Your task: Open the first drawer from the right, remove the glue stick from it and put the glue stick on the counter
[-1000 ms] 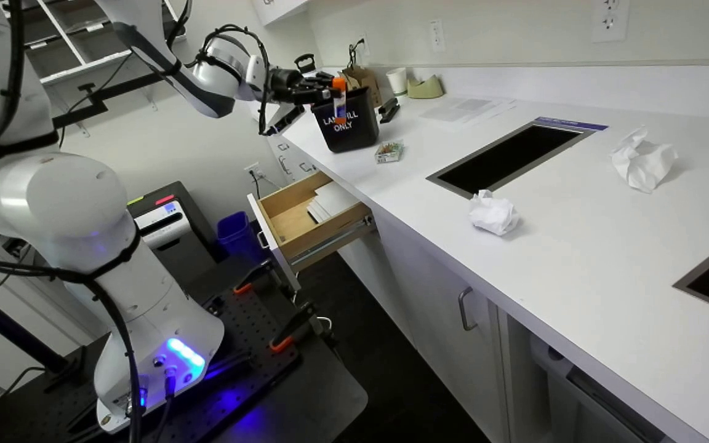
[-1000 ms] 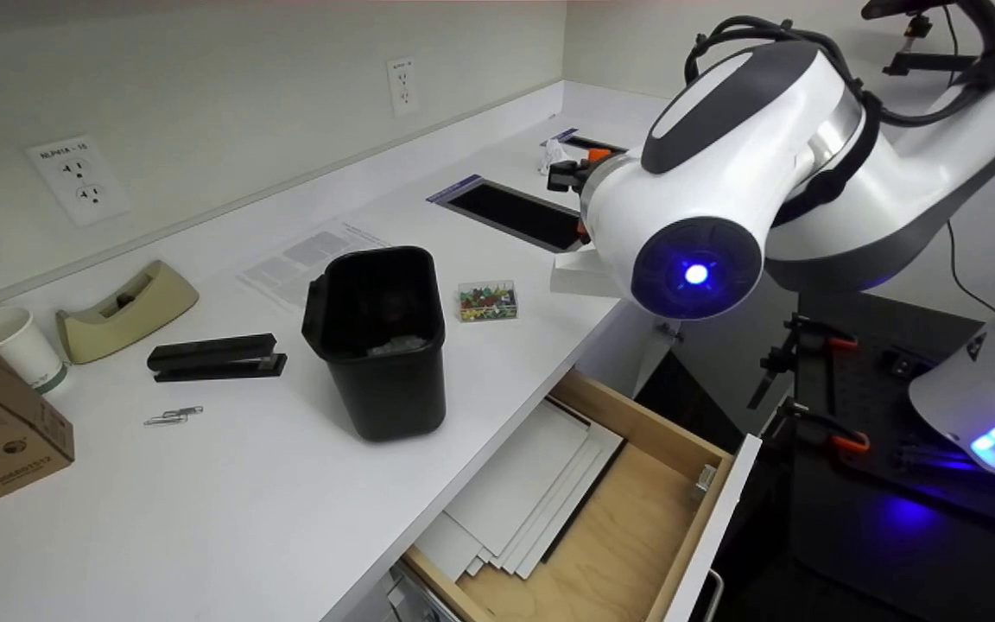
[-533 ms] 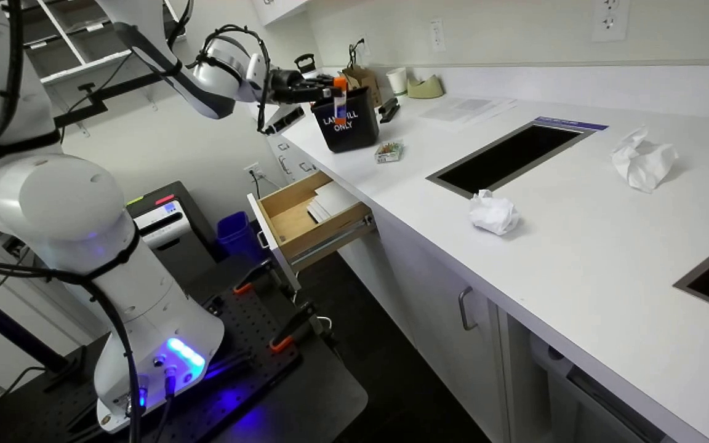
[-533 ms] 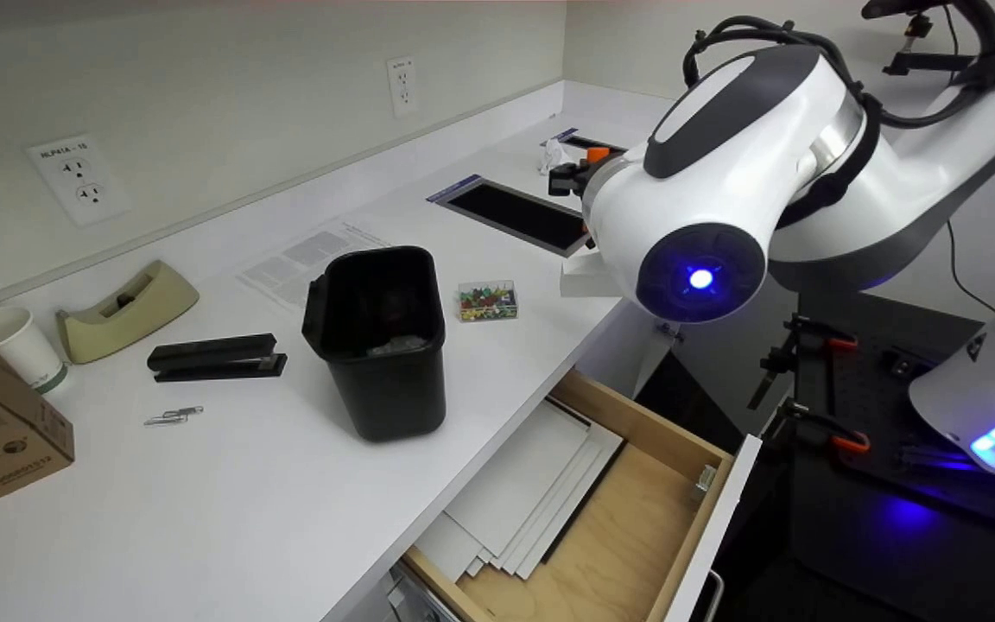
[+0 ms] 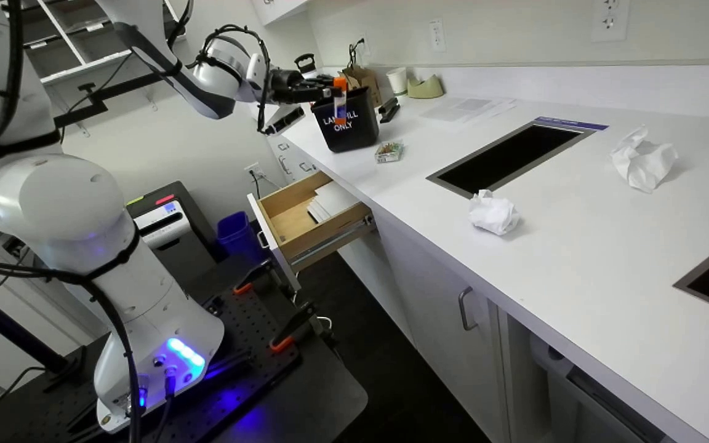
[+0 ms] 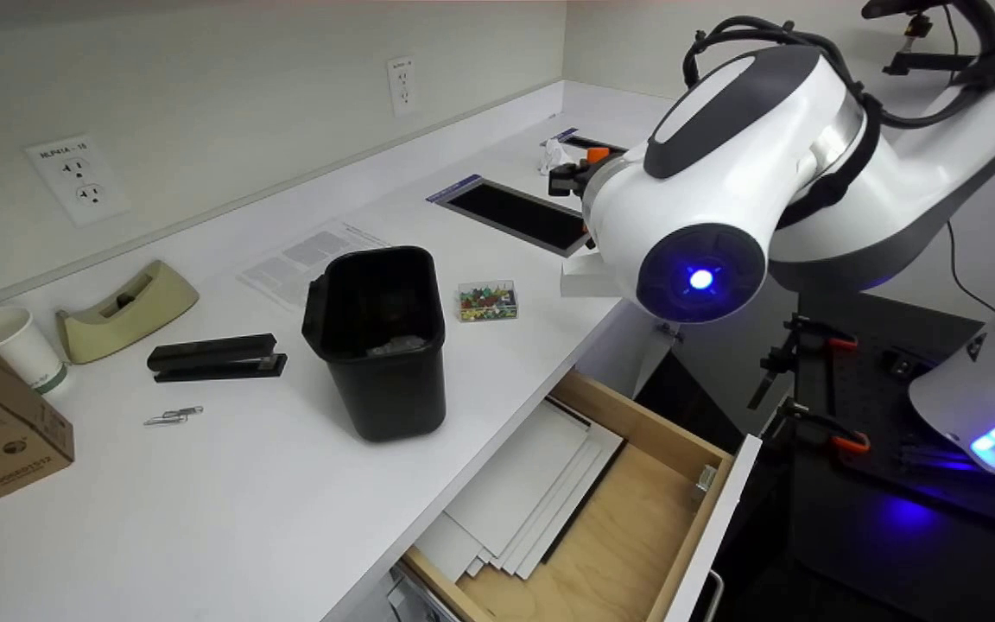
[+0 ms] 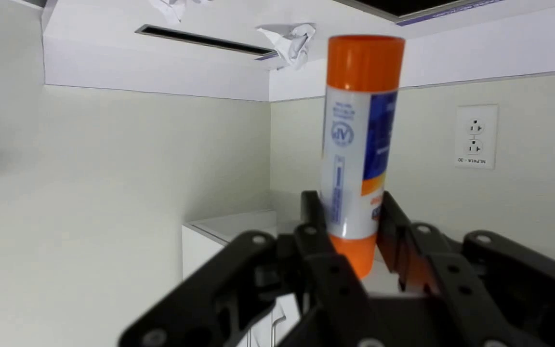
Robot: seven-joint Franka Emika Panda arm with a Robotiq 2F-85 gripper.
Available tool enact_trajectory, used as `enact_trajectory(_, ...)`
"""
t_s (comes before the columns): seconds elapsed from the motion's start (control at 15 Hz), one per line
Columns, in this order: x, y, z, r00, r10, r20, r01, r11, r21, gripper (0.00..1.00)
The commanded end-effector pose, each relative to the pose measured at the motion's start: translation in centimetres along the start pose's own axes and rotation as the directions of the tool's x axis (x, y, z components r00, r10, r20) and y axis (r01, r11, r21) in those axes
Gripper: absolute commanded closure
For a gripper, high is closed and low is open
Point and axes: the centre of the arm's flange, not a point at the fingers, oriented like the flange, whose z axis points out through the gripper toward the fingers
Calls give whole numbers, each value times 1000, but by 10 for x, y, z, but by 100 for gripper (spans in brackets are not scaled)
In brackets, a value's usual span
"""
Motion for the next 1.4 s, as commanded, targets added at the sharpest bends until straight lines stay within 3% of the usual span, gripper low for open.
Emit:
enact_trajectory(0.0,0,0,0,1000,0,0,0,1000,0,69)
enact_trajectory(0.07,0,0,0,1000,0,0,0,1000,0,69)
enact_trajectory(0.13,-3,3,0,1000,13,-25,-13,1000,-4,92)
enact_trajectory(0.67,-67,-5,3,995,69,-75,-66,997,40,92)
enact_trajectory(1.07,-114,-9,18,993,33,-112,-27,998,54,92)
enact_trajectory(1.33,-125,-20,24,991,20,-129,-5,993,117,92)
